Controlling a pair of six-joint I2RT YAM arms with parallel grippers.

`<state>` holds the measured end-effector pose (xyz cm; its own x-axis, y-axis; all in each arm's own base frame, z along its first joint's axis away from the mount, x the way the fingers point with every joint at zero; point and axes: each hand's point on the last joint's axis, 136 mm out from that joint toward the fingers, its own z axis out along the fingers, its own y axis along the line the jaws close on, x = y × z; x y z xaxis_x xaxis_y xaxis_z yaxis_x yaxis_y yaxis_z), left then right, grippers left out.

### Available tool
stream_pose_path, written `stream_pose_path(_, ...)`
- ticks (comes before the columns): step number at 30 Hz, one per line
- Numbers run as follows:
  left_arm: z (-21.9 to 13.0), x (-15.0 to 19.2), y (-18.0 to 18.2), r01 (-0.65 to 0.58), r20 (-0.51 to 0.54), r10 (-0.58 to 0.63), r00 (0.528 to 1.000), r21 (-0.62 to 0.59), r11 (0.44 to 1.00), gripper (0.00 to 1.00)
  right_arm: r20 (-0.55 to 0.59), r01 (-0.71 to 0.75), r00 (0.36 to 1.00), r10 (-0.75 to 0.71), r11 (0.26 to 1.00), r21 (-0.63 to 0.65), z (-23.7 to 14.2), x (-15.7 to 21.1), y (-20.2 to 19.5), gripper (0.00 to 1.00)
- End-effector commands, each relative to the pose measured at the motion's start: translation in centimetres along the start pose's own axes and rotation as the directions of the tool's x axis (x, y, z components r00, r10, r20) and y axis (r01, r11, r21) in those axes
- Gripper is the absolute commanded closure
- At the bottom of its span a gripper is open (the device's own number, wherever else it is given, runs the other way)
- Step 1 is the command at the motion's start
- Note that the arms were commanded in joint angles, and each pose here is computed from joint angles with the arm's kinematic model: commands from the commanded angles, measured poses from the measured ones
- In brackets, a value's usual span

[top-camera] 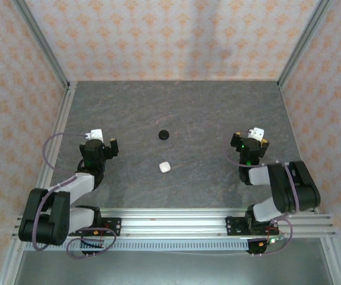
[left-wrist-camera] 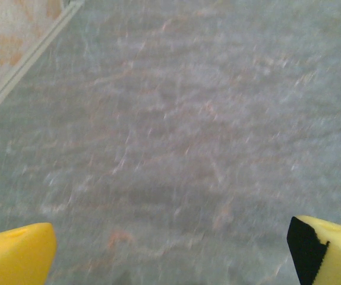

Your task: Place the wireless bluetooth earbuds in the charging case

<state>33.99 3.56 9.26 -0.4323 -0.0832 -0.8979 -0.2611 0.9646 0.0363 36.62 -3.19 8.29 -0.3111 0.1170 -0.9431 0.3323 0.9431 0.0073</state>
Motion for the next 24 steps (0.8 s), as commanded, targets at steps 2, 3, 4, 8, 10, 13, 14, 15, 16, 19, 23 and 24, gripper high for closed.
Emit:
stream_pose_path(2, 0.8, -4.0, -1.5, -0.003, 0.167, -0.008, 0.986, 0.067, 0.998, 0.00, 0.047, -0.041, 0.998, 0.040, 0.999, 0.030, 0.8, -2.0, -0.2, 0.00)
stream_pose_path(3, 1.4, -3.7, -2.2, -0.024, 0.152, 0.010, 0.988, 0.096, 0.995, 0.00, 0.013, -0.036, 0.999, 0.035, 0.998, 0.056, 1.5, -1.9, -0.4, 0.00)
stream_pose_path(4, 1.9, -3.4, -2.7, -0.043, 0.140, 0.026, 0.990, 0.116, 0.992, 0.00, 0.029, -0.050, 0.998, 0.049, 0.998, 0.046, 1.8, -2.2, -0.4, 0.00)
stream_pose_path(8, 3.9, -2.2, -3.7, -0.067, 0.072, 0.057, 0.996, 0.141, 0.988, 0.00, 0.026, -0.066, 0.998, 0.065, 0.997, 0.048, 1.7, -2.1, -0.9, 0.00)
stream_pose_path(10, 4.3, -2.3, -2.6, -0.036, 0.051, 0.032, 0.998, 0.081, 0.996, 0.00, 0.025, -0.065, 0.998, 0.064, 0.997, 0.045, 1.7, -2.0, -0.8, 0.00)
stream_pose_path(13, 4.3, -2.2, -2.6, -0.037, 0.049, 0.034, 0.998, 0.075, 0.996, 0.00, 0.027, -0.064, 0.998, 0.062, 0.997, 0.046, 1.7, -2.1, -0.8, 0.00)
stream_pose_path(14, 4.3, -2.3, -2.6, -0.036, 0.053, 0.033, 0.998, 0.074, 0.997, 0.00, 0.026, -0.064, 0.998, 0.063, 0.997, 0.046, 1.7, -2.1, -0.8, 0.00)
stream_pose_path(15, 4.3, -2.2, -2.5, -0.037, 0.051, 0.033, 0.998, 0.073, 0.997, 0.00, 0.027, -0.064, 0.998, 0.062, 0.997, 0.046, 1.7, -2.1, -0.9, 0.00)
stream_pose_path(16, 4.3, -2.3, -2.5, -0.039, 0.053, 0.035, 0.998, 0.072, 0.997, 0.00, 0.026, -0.064, 0.998, 0.063, 0.997, 0.046, 1.7, -2.0, -0.8, 0.00)
stream_pose_path(19, 4.3, -2.3, -2.6, -0.039, 0.052, 0.035, 0.998, 0.073, 0.997, 0.00, 0.027, -0.063, 0.998, 0.062, 0.997, 0.045, 1.7, -2.1, -0.8, 0.00)
stream_pose_path(23, 4.3, -2.3, -2.6, -0.039, 0.053, 0.035, 0.998, 0.073, 0.997, 0.00, 0.014, -0.052, 0.999, 0.051, 0.998, 0.032, 1.9, -2.0, -0.4, 0.01)
stream_pose_path(24, 4.3, -2.3, -2.6, -0.038, 0.052, 0.035, 0.998, 0.073, 0.997, 0.00, 0.012, -0.052, 0.999, 0.052, 0.998, 0.032, 1.9, -1.9, -0.5, 0.00)
